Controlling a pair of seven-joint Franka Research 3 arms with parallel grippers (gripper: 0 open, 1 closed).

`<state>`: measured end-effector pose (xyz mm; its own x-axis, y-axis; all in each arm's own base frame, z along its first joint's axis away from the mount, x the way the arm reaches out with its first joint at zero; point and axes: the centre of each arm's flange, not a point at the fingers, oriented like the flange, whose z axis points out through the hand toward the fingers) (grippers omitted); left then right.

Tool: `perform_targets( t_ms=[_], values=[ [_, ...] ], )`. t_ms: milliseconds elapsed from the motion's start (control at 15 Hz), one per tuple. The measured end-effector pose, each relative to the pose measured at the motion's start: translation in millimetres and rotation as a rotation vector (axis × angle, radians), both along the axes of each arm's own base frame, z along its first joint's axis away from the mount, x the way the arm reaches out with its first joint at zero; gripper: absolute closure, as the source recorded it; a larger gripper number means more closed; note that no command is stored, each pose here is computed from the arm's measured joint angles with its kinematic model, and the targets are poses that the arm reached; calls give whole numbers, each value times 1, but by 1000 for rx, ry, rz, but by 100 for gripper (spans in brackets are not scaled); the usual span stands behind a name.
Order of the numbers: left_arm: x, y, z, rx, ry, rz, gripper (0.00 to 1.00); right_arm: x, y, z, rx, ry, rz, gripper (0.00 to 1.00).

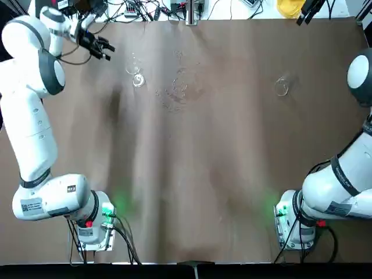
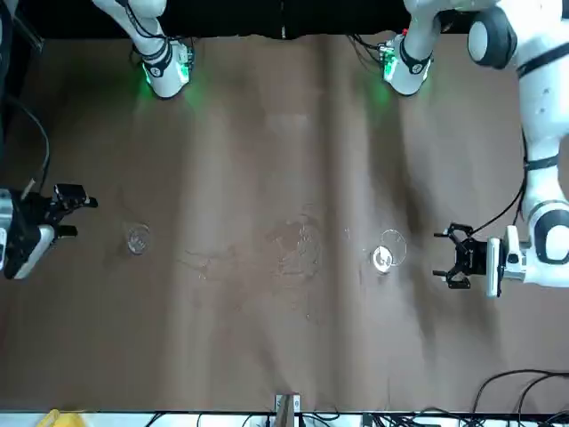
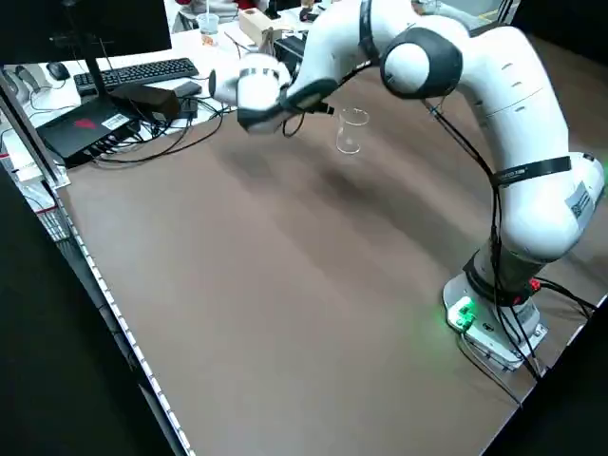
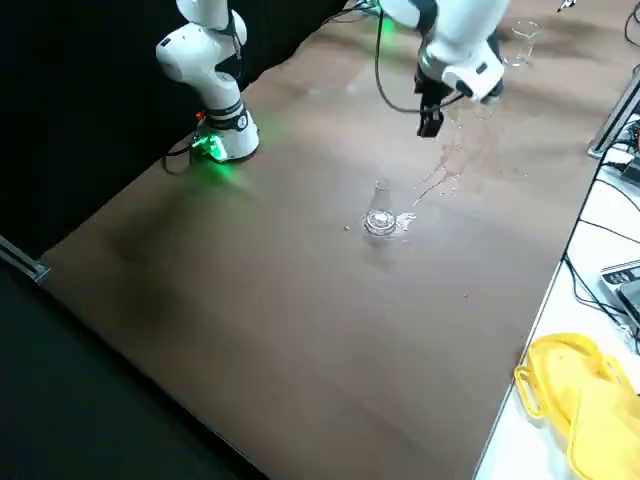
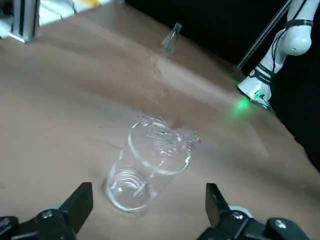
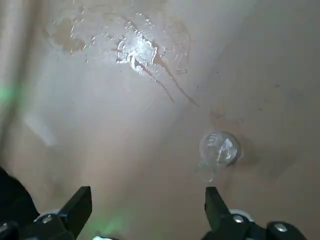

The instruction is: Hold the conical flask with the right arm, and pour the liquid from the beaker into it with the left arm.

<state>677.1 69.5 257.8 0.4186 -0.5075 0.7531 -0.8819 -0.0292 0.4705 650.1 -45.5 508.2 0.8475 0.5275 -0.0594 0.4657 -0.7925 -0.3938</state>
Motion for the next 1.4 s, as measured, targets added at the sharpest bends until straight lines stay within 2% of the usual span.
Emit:
perform_targets(
  t_ms=[333,533,800,1200,1267,1333,1400],
  values=[
    [1,-62,104,241,179,43,1,-19,21,52,-89,-2,-190,0],
    [-8,-88,152,436,321,151,1,-29,43,73,-139,-6,-255,0],
    [-23,-112,194,722,503,361,1,-45,65,100,-238,-34,-327,0],
    [-48,-141,258,1016,608,723,1,-79,79,142,-256,-94,-389,0],
    [-54,-147,269,1054,623,795,1,-86,80,145,-255,-103,-404,0],
    [-67,-158,289,1127,639,924,1,-103,82,143,-254,-121,-436,0],
    [-73,-163,301,1146,633,969,1,-111,81,141,-257,-130,-445,0]
  ],
)
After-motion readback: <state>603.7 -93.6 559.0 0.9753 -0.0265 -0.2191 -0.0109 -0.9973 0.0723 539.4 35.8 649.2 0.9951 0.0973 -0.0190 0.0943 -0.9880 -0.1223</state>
